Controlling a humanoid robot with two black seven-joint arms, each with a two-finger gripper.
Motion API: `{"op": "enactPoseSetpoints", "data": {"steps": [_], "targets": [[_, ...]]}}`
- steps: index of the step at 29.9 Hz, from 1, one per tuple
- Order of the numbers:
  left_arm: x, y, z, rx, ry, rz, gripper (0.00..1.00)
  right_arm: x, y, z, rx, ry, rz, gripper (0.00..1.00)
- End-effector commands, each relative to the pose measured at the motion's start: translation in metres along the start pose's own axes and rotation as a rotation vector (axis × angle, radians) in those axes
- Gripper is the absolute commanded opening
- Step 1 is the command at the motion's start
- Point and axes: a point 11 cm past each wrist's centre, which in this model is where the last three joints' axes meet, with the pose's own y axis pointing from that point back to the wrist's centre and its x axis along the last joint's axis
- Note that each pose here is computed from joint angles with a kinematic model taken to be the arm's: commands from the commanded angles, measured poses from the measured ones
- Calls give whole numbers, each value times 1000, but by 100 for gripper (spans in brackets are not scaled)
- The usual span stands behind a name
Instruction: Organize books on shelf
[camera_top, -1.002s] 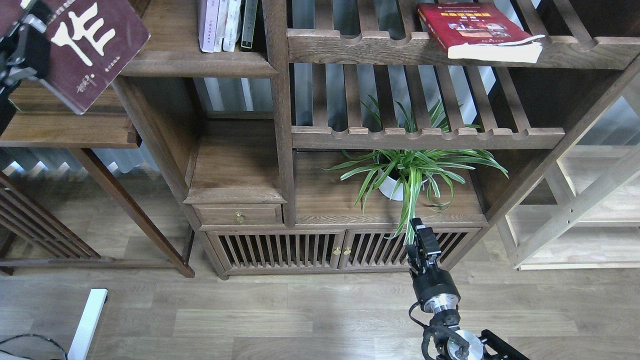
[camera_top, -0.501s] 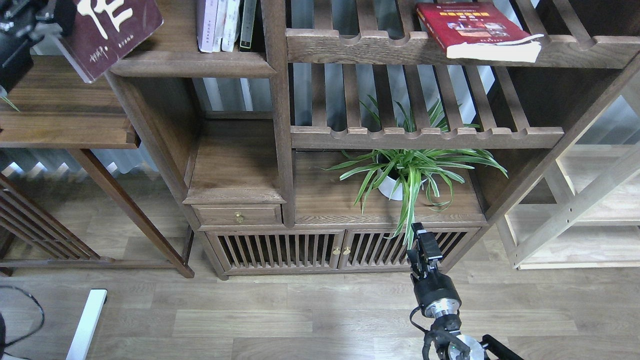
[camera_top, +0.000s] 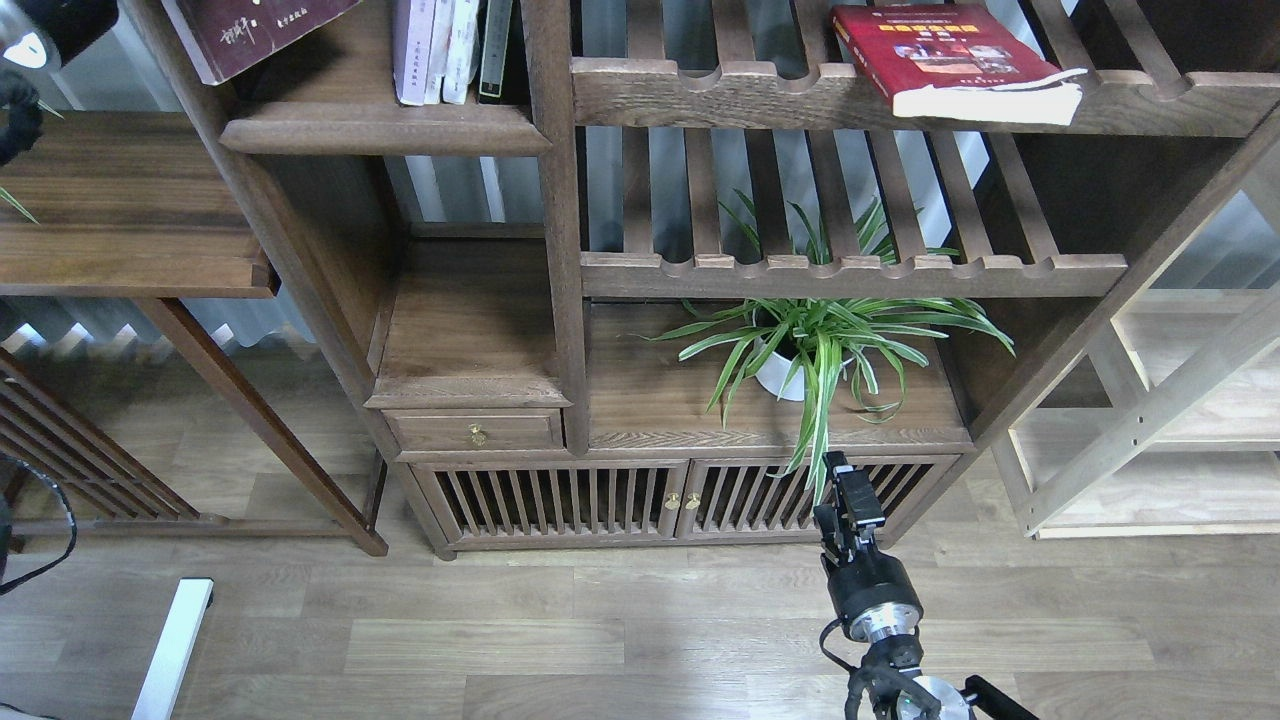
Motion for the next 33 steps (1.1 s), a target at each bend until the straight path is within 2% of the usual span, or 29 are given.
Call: {"op": "enactPoseSetpoints", "data": {"steps": [1,15,23,33], "targets": [[-2,-6,-4,23,-2,-1,4,1,1,0,0,-1,3,99],[-17,-50,22,77,-19,-7,4,2,4,1,0,-8,6,99],[-18,-59,27,106,-38,4,4,9,10,1,5,-12,23,99],[-30,-67,14,143,-69,-17,7,15,18,-8,13,0,41,99]]}}
